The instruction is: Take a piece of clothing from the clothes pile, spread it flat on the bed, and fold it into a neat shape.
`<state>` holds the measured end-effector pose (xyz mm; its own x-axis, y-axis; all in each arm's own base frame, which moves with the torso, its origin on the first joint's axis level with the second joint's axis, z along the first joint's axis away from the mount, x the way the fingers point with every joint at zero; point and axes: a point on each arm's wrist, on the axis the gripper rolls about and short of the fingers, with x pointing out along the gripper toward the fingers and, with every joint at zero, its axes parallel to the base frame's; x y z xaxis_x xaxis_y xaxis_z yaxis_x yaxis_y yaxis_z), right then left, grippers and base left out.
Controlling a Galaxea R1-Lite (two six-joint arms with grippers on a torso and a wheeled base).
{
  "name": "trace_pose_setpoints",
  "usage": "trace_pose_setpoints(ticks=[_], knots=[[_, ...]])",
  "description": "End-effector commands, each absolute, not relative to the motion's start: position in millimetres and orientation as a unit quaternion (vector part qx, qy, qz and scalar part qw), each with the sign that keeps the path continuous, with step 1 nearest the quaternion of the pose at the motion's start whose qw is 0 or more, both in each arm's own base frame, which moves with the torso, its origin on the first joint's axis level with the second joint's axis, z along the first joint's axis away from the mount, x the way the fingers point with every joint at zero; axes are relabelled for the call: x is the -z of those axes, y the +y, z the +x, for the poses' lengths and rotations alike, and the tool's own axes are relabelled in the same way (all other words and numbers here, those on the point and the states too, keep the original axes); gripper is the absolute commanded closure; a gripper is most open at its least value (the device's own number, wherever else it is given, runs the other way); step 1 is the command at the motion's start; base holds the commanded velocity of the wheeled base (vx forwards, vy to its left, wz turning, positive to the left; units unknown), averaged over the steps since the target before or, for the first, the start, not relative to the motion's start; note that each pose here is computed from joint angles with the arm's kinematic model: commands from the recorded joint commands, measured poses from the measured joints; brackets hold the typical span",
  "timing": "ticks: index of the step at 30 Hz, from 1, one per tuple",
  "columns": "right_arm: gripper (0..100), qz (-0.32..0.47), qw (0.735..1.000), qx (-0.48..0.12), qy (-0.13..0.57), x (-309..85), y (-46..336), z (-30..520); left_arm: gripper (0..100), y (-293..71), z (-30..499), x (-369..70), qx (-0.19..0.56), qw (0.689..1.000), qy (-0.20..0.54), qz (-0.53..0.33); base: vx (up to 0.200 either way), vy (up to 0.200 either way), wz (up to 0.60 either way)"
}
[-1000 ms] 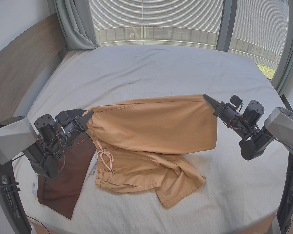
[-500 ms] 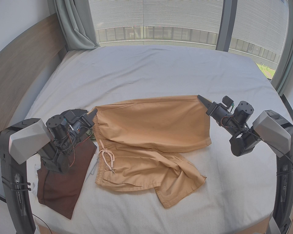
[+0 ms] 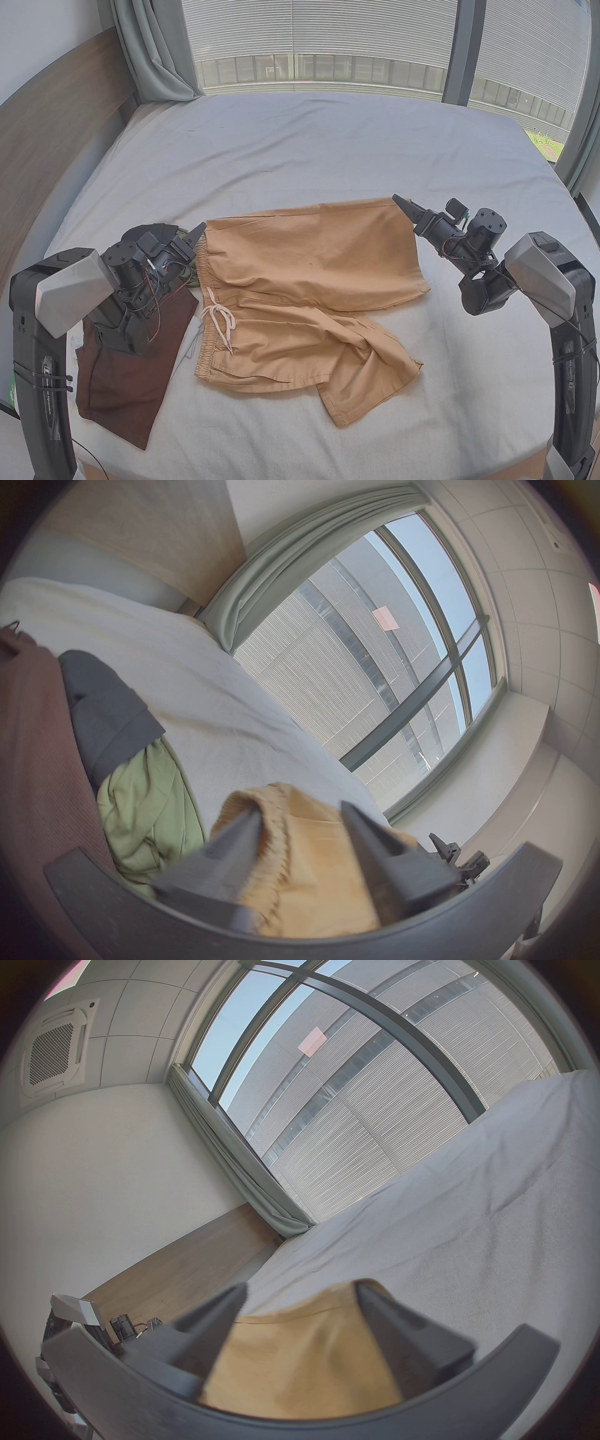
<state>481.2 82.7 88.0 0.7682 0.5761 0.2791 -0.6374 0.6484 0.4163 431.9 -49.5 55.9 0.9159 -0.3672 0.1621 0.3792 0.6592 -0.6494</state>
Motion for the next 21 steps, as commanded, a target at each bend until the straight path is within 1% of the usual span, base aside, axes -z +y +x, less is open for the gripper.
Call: trace_pose_setpoints(ticks=[1,3,9,16,21], knots=[[0,0.255,0.907,-0.332,-0.046,-75.7,83.2,480.8,0,-51.5,432.7,-50.2,0.204,0.907,0.0,-0.369,0.0,0.0,0.0],[0,0.257,0.907,-0.331,-0.031,-74.7,85.3,470.2,0,-51.9,430.9,-47.7,0.202,0.907,0.006,-0.37,0.0,0.0,0.0],[0,0.256,0.906,-0.337,-0.028,-81.8,88.7,451.3,0,-50.3,421.6,-44.8,0.195,0.908,0.023,-0.371,0.0,0.0,0.0],[0,0.256,0.902,-0.347,-0.017,-87.0,97.1,425.5,0,-48.3,392.7,-59.5,0.197,0.908,0.044,-0.367,0.0,0.0,0.0],[0,0.257,0.898,-0.357,-0.004,-92.0,104.1,402.4,0,-44.2,364.7,-74.3,0.214,0.907,0.063,-0.357,0.0,0.0,0.0]])
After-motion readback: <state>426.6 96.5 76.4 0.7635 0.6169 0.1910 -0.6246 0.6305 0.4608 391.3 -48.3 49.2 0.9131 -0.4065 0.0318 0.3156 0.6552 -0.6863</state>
